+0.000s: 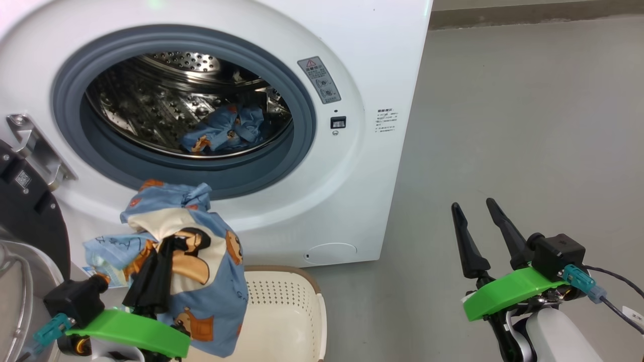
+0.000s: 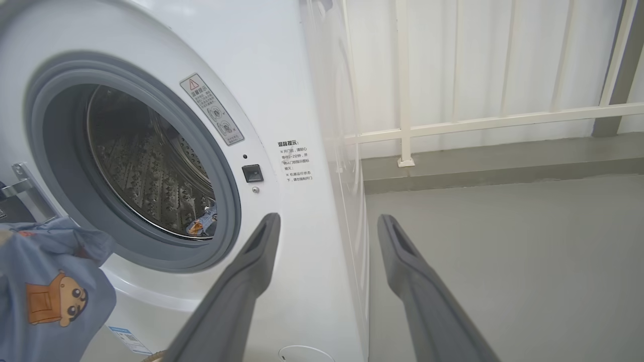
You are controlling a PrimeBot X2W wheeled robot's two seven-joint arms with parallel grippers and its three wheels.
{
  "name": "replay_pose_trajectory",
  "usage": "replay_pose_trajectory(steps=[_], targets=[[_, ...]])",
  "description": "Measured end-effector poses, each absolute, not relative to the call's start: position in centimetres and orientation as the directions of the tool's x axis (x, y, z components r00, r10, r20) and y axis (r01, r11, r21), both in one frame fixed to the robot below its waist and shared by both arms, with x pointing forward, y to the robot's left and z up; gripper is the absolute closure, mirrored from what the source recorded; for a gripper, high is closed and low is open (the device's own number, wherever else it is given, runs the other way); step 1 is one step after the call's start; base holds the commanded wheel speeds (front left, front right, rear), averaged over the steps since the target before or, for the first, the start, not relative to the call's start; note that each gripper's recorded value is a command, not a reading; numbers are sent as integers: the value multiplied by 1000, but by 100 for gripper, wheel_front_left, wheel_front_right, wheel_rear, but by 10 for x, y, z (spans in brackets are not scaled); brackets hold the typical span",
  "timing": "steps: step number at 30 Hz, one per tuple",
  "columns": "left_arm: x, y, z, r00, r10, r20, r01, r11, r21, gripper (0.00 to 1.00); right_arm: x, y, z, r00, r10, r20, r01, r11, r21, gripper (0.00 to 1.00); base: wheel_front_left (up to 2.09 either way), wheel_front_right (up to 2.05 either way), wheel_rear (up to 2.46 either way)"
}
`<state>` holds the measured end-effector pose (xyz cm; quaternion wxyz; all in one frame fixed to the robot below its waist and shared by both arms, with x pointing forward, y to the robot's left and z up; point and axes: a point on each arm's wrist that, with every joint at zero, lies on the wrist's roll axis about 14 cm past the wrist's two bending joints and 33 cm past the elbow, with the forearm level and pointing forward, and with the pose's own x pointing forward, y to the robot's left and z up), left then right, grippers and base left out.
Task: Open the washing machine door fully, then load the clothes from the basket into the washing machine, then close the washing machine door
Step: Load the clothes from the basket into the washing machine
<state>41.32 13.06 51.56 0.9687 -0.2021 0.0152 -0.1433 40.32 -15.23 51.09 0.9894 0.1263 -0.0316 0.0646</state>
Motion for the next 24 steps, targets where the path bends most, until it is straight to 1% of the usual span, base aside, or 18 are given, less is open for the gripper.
replay_pose_trajectory(steps=[11,17,24], targets=[[419,130,517,960,-276,35,266,874,-406,100,403,-154,506,991,121,66,-133,961,241,0,0,0,0],[446,130,527,957,-283,58,283,877,-389,100,404,-153,497,992,123,41,-130,961,242,0,0,0,0],[491,127,535,951,-299,77,306,877,-370,100,409,-158,484,994,110,8,-109,965,238,0,0,0,0]])
